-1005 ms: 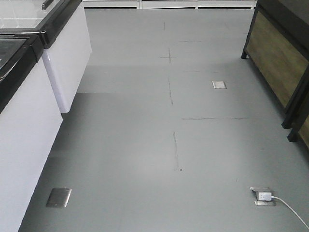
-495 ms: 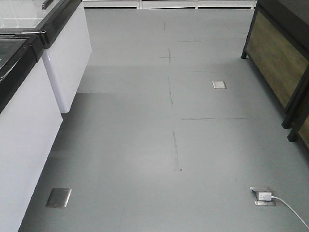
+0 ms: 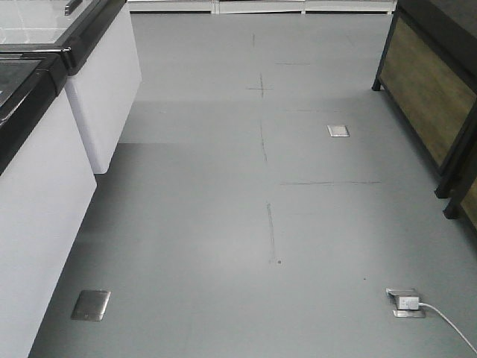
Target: Left arm holds basket, right arm returns cookies
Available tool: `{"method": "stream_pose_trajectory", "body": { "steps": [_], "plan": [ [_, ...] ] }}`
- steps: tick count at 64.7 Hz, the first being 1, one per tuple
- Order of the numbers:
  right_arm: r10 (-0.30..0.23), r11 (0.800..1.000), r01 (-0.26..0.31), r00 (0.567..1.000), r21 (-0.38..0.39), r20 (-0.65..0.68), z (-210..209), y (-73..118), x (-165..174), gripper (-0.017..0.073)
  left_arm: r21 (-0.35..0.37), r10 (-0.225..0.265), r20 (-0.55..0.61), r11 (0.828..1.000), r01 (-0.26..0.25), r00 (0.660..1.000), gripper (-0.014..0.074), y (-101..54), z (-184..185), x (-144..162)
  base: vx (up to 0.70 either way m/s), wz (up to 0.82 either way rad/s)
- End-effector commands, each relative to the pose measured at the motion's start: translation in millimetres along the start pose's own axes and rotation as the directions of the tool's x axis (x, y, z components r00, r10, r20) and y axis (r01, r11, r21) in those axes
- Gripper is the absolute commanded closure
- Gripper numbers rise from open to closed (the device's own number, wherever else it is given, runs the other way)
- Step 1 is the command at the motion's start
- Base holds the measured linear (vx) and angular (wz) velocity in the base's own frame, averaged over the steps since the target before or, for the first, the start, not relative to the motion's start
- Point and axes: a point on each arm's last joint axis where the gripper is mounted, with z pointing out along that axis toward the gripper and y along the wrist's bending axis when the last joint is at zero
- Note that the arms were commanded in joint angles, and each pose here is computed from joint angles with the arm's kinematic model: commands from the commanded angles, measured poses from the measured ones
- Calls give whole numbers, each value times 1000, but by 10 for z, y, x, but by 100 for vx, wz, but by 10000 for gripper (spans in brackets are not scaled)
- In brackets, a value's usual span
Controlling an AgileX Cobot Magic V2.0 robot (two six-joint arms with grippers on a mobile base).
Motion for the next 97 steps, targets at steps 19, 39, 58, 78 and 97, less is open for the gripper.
{"method": "stream_pose_trajectory", "body": {
  "steps": [19, 39, 58, 78, 97],
  "plan": [
    [-16, 1000, 16, 999, -6, 42, 14, 3, 2, 568, 274, -96, 36, 958, 82, 995, 596, -384, -117, -110, 0, 0],
    [-16, 1000, 16, 999, -6, 43, 14, 4, 1, 568, 353, -190, 7, 919, 175, 982, 596, -453, -140, -122, 0, 0],
    [-16, 1000, 16, 999, -6, 43, 14, 4, 1, 568, 426, -281, -50, 862, 275, 958, 596, -526, -169, -115, 0, 0],
    [-16, 1000, 16, 999, -6, 43, 14, 4, 1, 568, 450, -281, -193, 826, 339, 940, 596, -653, -198, 151, 0, 0],
    [-16, 1000, 16, 999, -6, 43, 14, 4, 1, 568, 483, -263, -347, 772, 412, 900, 596, -848, -296, 539, 0, 0]
  ]
}}
